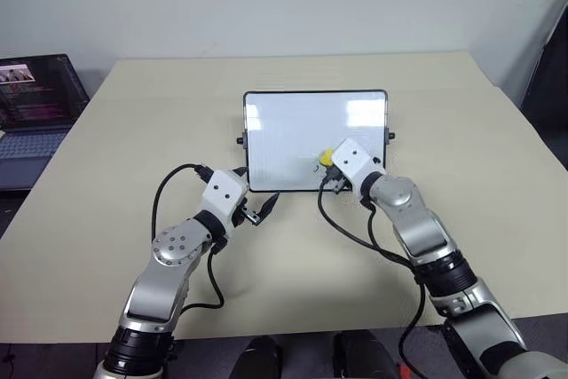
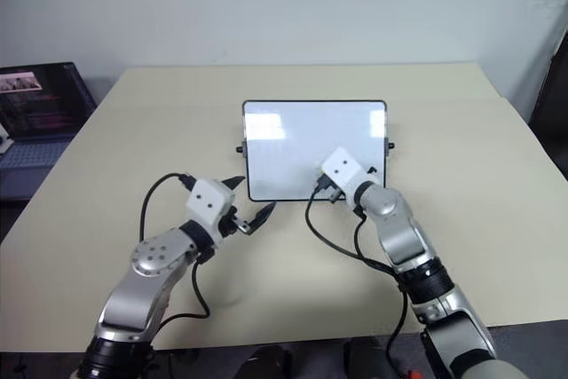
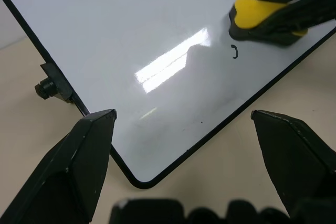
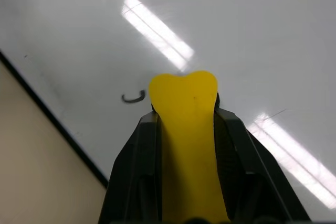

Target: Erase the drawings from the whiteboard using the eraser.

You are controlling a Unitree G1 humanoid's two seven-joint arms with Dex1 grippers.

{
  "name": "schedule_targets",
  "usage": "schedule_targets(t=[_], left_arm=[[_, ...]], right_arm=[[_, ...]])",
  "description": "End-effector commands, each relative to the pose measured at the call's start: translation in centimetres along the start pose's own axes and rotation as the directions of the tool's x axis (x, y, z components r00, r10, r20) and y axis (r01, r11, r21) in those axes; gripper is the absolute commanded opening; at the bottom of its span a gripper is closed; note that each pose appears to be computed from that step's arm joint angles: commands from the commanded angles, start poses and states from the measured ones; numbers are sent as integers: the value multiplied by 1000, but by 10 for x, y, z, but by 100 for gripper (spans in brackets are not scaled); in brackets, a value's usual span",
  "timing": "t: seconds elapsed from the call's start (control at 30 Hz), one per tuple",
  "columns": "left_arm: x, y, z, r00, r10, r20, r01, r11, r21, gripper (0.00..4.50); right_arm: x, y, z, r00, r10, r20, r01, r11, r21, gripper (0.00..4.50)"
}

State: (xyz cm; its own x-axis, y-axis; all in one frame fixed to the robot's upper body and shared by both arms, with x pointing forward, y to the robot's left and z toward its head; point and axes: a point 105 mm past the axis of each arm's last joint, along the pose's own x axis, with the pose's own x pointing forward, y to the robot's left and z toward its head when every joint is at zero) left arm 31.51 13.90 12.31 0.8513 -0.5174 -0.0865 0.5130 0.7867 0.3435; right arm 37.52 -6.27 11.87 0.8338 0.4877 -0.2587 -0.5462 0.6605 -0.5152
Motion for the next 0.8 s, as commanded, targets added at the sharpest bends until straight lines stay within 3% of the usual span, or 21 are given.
schedule_targets(t=[0.03, 0.27, 0.8], left_arm=[[-3, 5, 13, 999, 14, 39, -15, 999, 29, 450], [-3, 5, 12, 999, 10, 33, -11, 1000, 28, 450], [-1, 2, 18, 999, 1, 33, -3, 999, 37, 450]], right_arm=[[-2, 11, -15, 998, 30, -50, -30, 1000, -4, 104], [-1, 18, -20, 997, 40, -64, -40, 999, 5, 104], [19, 26, 23, 998, 56, 39, -56, 998, 8, 104]])
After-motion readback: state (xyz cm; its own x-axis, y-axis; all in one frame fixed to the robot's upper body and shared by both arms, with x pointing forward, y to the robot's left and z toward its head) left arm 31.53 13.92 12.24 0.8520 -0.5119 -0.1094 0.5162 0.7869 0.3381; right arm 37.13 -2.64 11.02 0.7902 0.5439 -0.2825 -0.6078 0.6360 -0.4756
